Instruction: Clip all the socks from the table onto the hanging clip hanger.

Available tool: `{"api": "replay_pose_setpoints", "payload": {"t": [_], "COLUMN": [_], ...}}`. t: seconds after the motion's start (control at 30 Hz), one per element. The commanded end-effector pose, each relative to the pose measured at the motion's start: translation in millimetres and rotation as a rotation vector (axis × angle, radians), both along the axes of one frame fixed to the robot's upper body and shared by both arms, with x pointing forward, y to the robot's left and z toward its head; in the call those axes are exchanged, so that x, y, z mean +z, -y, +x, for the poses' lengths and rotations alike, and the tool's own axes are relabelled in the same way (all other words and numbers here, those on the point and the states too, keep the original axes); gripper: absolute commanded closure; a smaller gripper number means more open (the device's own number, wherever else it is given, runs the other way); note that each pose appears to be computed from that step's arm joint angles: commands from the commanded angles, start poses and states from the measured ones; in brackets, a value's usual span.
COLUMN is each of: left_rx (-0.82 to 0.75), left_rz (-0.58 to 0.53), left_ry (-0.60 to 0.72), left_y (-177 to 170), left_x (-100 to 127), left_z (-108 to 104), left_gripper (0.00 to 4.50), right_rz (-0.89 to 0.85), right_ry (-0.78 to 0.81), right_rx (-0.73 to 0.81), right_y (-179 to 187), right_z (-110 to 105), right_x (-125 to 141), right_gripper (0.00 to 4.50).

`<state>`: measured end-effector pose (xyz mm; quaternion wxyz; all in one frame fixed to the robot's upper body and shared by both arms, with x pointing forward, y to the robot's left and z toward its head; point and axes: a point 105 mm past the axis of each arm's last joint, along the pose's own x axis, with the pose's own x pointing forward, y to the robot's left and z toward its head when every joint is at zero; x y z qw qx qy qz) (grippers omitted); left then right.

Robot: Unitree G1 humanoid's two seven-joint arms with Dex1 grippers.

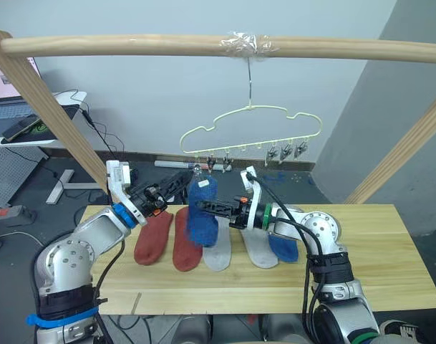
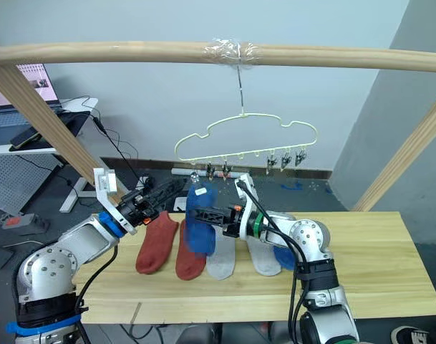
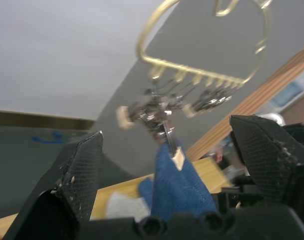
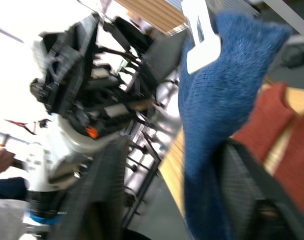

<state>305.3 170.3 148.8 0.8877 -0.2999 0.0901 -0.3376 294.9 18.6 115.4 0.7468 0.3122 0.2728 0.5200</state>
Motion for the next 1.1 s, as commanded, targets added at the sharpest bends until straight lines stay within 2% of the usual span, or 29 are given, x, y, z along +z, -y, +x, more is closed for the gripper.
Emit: {"api": "replay_pose_setpoints", "payload": {"t": [0.03, 0.07, 0.1, 0.2, 0.3, 0.5, 0.63, 0.73, 0.93, 1.1], "left_rx": [-0.003, 0.000, 0.002, 0.012, 0.024, 0.103, 0.121, 0.116, 0.153, 0.236], "left_rz": [0.066, 0.112, 0.144, 0.148, 0.169, 0.319, 0.405, 0.409, 0.427, 0.446], "left_ry": [0.078, 0.081, 0.083, 0.083, 0.096, 0.190, 0.302, 0.369, 0.444, 0.462], "left_y": [2.6, 3.4, 3.9, 8.9, 15.7, 31.0, 45.9, 57.0, 75.0, 76.4], "left_x": [8.8, 3.8, 0.2, -7.2, -11.5, -19.6, -12.9, -6.9, -3.7, -4.2], "left_z": [-4.8, -5.4, -5.7, -5.6, -3.6, 13.5, 22.2, 24.3, 26.5, 38.1], "left_gripper": [0.00, 0.00, 0.00, 0.00, 0.00, 0.00, 0.00, 0.61, 2.41, 2.41], "right_rz": [-0.067, -0.142, -0.191, -0.290, -0.344, -0.361, -0.346, -0.343, -0.339, -0.300], "right_ry": [0.120, 0.183, 0.228, 0.334, 0.459, 0.702, 0.868, 0.911, 1.010, 1.065], "right_rx": [-0.043, -0.047, -0.044, -0.061, -0.086, -0.273, -0.273, -0.347, -0.453, -0.457], "right_y": [9.8, 15.8, 19.7, 35.2, 50.1, 76.3, 81.3, 94.1, 113.9, 109.0], "right_z": [9.9, 10.9, 10.9, 7.8, 2.8, 11.8, 2.5, 5.8, 8.4, 2.8], "right_x": [1.5, -5.5, -10.3, -16.3, -11.0, 21.3, 41.8, 52.4, 74.9, 91.9], "right_gripper": [0.49, 0.12, 0.05, 0.05, 0.05, 0.05, 0.05, 0.00, 0.00, 0.00]}}
